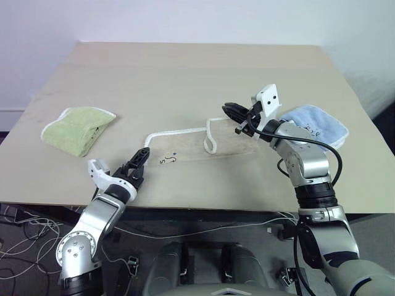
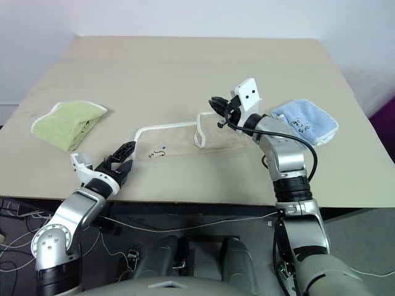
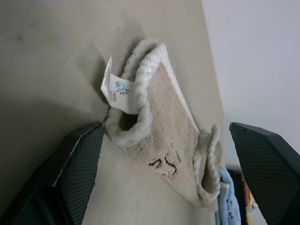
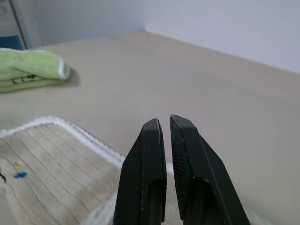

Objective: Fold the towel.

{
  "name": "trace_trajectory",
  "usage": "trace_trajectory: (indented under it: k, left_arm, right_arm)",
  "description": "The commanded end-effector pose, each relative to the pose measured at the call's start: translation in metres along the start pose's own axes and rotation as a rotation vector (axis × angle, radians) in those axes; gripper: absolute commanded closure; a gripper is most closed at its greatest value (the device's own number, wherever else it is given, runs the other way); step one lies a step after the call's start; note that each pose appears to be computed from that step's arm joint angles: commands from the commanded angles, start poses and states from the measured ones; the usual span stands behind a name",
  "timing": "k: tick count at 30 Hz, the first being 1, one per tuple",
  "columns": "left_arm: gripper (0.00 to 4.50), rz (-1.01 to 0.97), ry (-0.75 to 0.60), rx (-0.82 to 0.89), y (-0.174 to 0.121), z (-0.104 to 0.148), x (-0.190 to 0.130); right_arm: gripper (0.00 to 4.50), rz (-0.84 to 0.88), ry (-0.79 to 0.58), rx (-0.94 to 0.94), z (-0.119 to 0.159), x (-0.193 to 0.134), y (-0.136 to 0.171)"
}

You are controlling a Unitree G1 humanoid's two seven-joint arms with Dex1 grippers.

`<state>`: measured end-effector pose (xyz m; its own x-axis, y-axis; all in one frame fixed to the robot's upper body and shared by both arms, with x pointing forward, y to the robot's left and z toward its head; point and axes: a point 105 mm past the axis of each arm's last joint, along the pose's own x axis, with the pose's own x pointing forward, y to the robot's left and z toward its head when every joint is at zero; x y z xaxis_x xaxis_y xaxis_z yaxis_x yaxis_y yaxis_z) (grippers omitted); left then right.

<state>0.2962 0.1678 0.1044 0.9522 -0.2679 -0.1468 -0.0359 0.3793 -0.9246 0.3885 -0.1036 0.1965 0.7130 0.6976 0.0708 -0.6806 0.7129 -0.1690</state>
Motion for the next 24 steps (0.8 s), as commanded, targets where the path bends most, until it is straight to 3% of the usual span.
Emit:
trace_trajectory:
  k: [1,3,6,17,24]
  left_arm:
    - [0.0,0.014,0.105,-0.007,0.001,-0.025,0.012]
    - [0.0,0.006,0.106,-0.012,-0.002,-0.024,0.016]
    - [0.61,-0.002,0.096,-0.016,-0.005,-0.02,0.019]
    - [4.4,-0.038,0.013,-0.046,-0.01,0.002,0.02]
    - [4.48,-0.068,-0.129,0.015,-0.011,0.046,0.011]
  right_arm:
    - [4.14,-0.009,-0.065,-0.025,0.02,-0.001,-0.001]
    - [4.14,-0.012,-0.068,-0.025,0.021,-0.001,-0.001]
    - [4.17,-0.017,-0.073,-0.025,0.022,-0.002,0.0]
    - [4.17,-0.03,-0.07,-0.025,0.018,-0.004,0.002]
    - [4.17,-0.037,-0.059,-0.019,0.013,-0.005,0.004]
